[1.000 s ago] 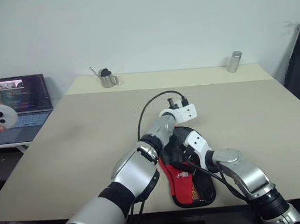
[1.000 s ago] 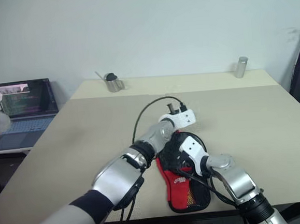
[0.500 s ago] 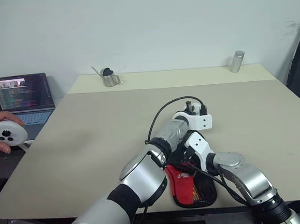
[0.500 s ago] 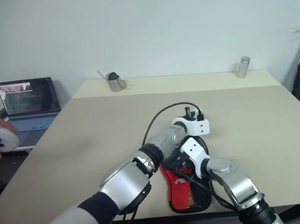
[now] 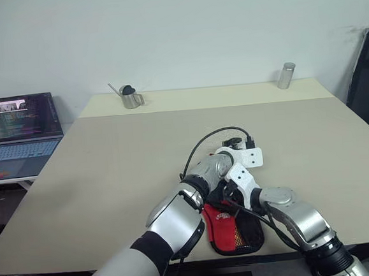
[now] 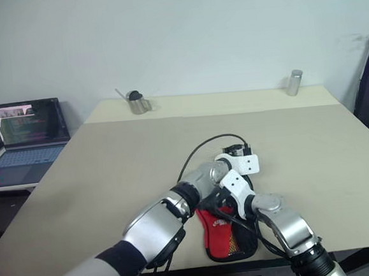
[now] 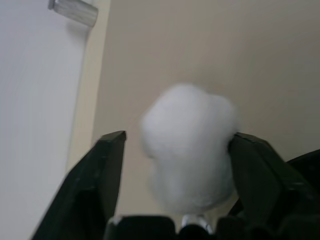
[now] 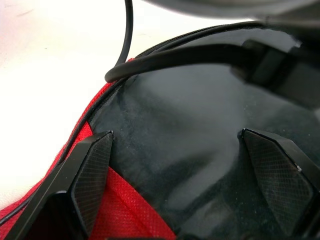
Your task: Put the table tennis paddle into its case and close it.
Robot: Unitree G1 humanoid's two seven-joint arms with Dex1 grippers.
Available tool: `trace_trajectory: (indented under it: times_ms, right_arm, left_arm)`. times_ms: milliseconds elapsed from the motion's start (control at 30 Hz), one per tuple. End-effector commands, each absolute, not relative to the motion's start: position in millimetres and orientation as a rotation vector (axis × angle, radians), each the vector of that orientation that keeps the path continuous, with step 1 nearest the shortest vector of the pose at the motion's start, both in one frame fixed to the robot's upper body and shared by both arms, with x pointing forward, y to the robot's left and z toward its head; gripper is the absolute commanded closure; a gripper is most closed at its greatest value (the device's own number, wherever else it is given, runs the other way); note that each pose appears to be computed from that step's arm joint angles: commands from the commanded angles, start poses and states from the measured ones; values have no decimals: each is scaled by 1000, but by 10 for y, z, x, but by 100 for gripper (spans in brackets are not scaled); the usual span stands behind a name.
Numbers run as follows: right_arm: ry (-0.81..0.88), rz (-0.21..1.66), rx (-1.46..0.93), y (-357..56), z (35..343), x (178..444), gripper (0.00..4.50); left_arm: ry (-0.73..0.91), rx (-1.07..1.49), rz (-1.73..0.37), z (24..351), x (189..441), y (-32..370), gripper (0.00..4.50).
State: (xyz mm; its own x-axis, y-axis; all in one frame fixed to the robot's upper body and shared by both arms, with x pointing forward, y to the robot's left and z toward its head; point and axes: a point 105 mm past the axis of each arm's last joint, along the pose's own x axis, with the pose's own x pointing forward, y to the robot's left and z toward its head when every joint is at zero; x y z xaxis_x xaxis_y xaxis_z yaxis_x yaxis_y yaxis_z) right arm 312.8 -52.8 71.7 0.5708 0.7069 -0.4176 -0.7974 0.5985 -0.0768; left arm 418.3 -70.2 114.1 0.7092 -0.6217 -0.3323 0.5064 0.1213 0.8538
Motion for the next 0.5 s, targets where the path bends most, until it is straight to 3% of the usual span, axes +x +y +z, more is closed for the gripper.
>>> trace_trajectory:
  times_ms: [33,233,333,500]
  right_arm:
    - [559,924,-265,-565,240,3000,0]
    - [558,989,-294,-642,312,3042,0]
    - [555,1015,-300,-701,359,3054,0]
    - [569,1037,-326,-741,299,3051,0]
  left_arm:
    - [-27,1037,-973,1051,4058,-776,2]
    - [53,706,-1134,1272,4078,-537,2]
    - [7,498,-1207,1581,4094,-398,2]
    - [-107,406,-1213,2059,4175,-58,2]
